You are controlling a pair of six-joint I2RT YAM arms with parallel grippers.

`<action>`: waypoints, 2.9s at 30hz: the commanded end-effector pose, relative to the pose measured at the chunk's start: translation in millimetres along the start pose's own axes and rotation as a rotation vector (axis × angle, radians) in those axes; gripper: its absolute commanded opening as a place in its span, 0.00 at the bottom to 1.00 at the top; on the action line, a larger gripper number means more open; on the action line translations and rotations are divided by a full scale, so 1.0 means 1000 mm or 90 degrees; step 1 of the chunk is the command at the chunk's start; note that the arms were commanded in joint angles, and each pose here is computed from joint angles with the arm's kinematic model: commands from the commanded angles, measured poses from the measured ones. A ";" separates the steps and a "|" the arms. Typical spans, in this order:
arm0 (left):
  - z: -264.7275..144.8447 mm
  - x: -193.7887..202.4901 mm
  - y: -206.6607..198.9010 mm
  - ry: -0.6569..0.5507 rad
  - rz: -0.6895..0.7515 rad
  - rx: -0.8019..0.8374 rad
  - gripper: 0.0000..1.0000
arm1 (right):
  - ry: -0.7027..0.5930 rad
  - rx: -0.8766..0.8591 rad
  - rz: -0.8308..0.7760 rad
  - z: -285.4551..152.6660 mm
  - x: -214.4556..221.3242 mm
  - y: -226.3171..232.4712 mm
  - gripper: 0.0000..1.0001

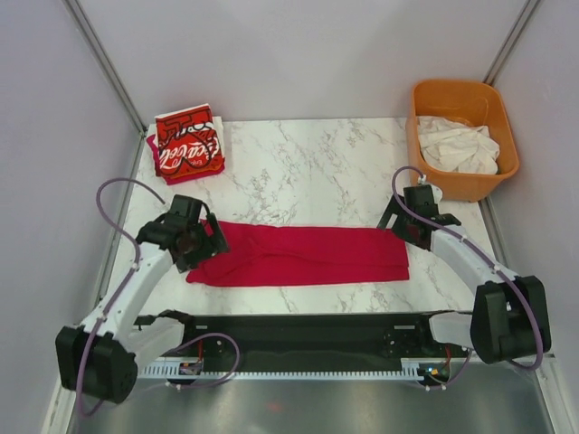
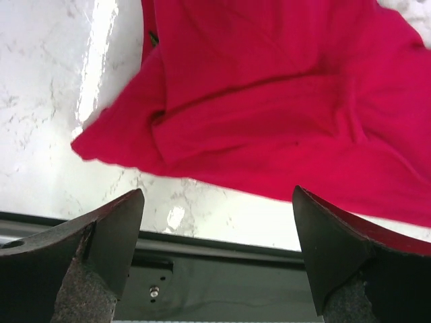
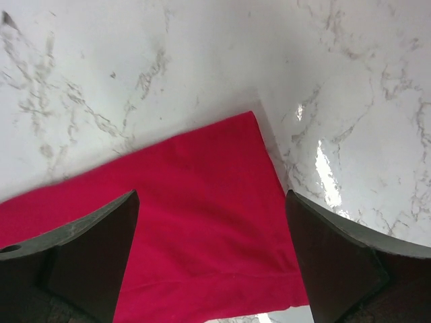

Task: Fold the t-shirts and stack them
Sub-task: Fold the tshirt

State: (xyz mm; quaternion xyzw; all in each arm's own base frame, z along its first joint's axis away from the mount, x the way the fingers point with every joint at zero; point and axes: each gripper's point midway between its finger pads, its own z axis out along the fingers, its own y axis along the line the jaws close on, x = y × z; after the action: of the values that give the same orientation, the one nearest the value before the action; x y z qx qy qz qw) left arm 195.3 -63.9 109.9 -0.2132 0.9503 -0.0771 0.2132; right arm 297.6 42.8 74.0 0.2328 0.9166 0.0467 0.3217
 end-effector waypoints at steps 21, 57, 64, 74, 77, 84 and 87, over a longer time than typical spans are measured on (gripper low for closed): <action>0.140 -0.031 0.023 0.088 0.023 -0.192 0.15 | 0.136 -0.028 -0.020 0.044 0.066 -0.005 0.57; 0.222 -0.318 -0.340 -0.267 0.169 0.422 0.26 | 0.107 -0.327 -0.088 -0.092 0.144 0.126 0.70; 0.143 -0.364 -0.361 -0.365 0.186 0.574 1.00 | 0.044 -0.323 -0.175 -0.099 0.118 0.153 0.88; -0.005 -0.319 -0.321 -0.356 0.208 0.567 1.00 | -0.120 -0.164 -0.180 -0.075 0.008 0.146 0.97; -0.008 -0.239 -0.298 -0.271 0.209 0.549 1.00 | -0.102 -0.119 -0.181 -0.051 -0.007 0.127 0.97; 0.047 0.016 -0.232 0.064 0.226 0.401 0.97 | -0.092 -0.088 -0.181 -0.038 -0.013 0.099 0.98; 0.053 0.082 -0.203 0.131 0.251 0.325 0.93 | -0.104 -0.086 -0.174 -0.042 -0.020 0.092 0.98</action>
State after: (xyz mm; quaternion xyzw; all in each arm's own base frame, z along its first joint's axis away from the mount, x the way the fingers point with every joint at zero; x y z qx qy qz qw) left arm 285.2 -303.7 138.3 0.0848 0.8866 -0.3703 0.2639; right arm 322.8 127.3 126.8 0.0925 0.9128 0.0456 0.3953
